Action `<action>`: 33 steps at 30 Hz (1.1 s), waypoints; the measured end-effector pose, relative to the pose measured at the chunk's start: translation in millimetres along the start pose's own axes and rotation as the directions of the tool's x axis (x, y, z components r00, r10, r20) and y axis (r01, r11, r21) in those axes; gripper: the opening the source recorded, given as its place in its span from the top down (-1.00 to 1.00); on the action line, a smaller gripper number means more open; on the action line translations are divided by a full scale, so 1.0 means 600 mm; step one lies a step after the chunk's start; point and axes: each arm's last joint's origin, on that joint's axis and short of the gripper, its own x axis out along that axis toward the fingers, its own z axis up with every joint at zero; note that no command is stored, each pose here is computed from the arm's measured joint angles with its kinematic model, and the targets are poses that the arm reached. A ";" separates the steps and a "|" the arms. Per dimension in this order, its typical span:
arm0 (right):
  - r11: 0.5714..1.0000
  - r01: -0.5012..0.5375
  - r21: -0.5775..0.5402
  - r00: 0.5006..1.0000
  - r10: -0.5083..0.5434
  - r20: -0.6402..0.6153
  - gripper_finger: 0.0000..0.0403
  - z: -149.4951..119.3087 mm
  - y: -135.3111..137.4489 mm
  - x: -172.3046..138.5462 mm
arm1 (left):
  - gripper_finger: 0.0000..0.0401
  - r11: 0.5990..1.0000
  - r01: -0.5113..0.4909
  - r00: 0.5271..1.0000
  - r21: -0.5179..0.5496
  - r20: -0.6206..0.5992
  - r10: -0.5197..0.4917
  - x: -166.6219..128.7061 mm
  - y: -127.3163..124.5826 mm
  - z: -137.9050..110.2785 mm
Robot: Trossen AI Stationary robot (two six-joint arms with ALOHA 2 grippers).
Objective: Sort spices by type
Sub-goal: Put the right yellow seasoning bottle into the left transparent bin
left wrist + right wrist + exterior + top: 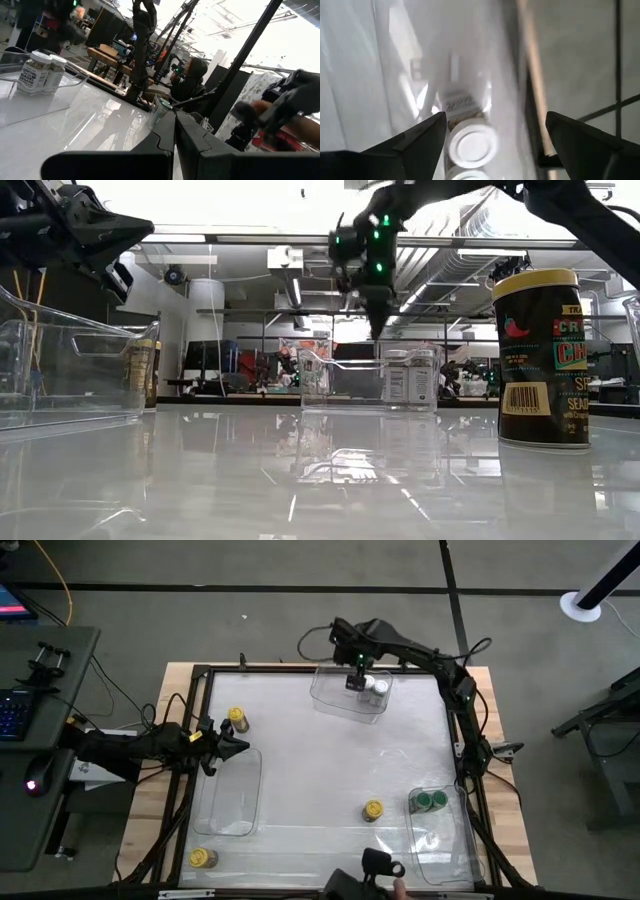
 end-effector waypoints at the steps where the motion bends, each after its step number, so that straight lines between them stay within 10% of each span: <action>1: 1.000 0.011 0.008 0.999 -0.011 0.031 -0.68 0.004 -0.005 -0.014 | 1.00 1.000 0.000 1.000 0.000 0.001 0.000 0.000 0.000 0.000; 9: 0.982 0.018 0.186 0.974 -0.059 0.220 -0.68 0.006 -0.032 -0.112 | 1.00 1.000 0.000 1.000 0.000 0.000 0.000 0.000 0.000 0.000; 16: 0.953 -0.262 0.150 0.955 0.234 0.184 -0.68 -0.027 0.011 -0.117 | 1.00 1.000 0.000 1.000 0.000 0.000 0.000 0.000 0.000 0.000; 22: 0.886 -0.463 0.018 0.880 0.457 0.131 -0.68 -0.038 0.118 -0.118 | 1.00 1.000 0.000 1.000 0.000 0.000 0.000 0.000 0.000 0.000; 33: 0.924 -0.359 -0.130 0.921 0.373 0.109 -0.68 -0.118 0.362 -0.173 | 1.00 1.000 0.000 1.000 0.000 0.001 0.000 0.000 0.000 0.000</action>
